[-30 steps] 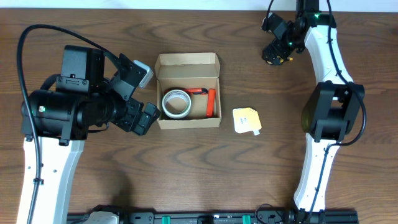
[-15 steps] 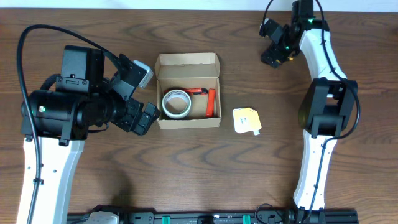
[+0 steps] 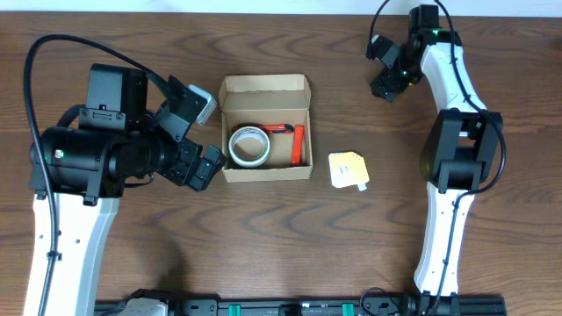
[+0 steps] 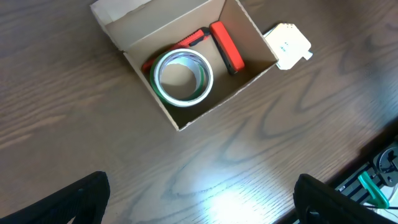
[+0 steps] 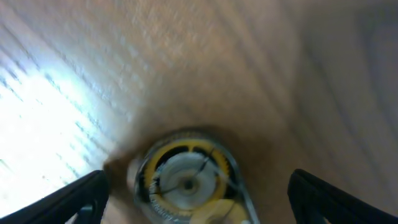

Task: Pack container
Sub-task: 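Move the right gripper to the yellow correction tape and grasp it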

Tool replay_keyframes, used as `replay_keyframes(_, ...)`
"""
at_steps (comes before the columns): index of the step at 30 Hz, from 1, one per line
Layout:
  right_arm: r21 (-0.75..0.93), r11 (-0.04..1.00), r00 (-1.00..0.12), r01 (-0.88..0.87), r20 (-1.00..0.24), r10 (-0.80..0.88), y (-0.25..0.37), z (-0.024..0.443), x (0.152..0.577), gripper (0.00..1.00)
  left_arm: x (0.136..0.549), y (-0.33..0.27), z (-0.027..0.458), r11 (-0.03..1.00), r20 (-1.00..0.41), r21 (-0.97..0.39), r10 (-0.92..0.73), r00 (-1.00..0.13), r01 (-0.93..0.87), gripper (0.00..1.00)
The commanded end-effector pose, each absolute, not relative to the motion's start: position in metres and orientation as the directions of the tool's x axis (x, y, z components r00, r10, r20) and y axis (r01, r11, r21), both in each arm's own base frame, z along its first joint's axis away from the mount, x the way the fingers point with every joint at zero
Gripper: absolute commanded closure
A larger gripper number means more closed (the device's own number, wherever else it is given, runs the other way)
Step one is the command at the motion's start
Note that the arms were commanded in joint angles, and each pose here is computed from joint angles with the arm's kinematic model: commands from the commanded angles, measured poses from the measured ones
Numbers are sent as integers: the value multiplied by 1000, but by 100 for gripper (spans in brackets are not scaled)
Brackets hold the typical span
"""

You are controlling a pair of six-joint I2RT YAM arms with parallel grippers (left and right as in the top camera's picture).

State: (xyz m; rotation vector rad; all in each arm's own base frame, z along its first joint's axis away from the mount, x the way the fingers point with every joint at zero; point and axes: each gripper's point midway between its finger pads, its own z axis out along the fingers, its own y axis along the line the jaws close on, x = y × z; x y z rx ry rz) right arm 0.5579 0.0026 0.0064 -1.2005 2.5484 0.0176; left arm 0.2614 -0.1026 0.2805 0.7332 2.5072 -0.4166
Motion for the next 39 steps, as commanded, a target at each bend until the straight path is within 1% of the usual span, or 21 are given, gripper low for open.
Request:
replay_keyframes(1, -126, 646, -604, -753, -256, -755, -7, -7, 556, 11, 262, -102, 285, 808, -543, -137, 422, -726, 573, 5)
replay_keyframes(3, -122, 646, -606, -753, -254, -754, -7, -8, 556, 13, 262, -102, 285, 808, -543, -137, 422, -726, 573, 5)
replay_keyframes(7, -112, 648, -614, -753, -234, -754, -9, -15, 552, 25, 262, -102, 285, 808, -543, -137, 422, -726, 573, 5)
replay_keyframes(10, -106, 649, -618, -754, -223, -754, -10, -19, 550, 30, 262, -102, 285, 808, -543, -137, 422, -726, 573, 5)
replay_keyframes(11, -104, 649, -618, -754, -221, -754, -10, -20, 549, 34, 262, -102, 285, 808, -543, -137, 422, -726, 573, 5)
replay_keyframes(17, -101, 668, -639, -737, -218, -738, -11, -21, 549, 44, 262, -102, 285, 808, -543, -137, 422, -726, 573, 5)
replay_keyframes(30, -121, 709, -686, -695, -183, -704, -19, -22, 548, 55, 262, -102, 285, 808, -543, -137, 422, -726, 573, 5)
replay_keyframes(33, -118, 724, -700, -680, -187, -689, -19, -22, 548, 59, 262, -102, 285, 808, -543, -137, 422, -726, 573, 5)
replay_keyframes(39, -100, 794, -766, -599, -215, -605, -17, -19, 552, 63, 262, -102, 285, 808, -543, -137, 422, -726, 573, 5)
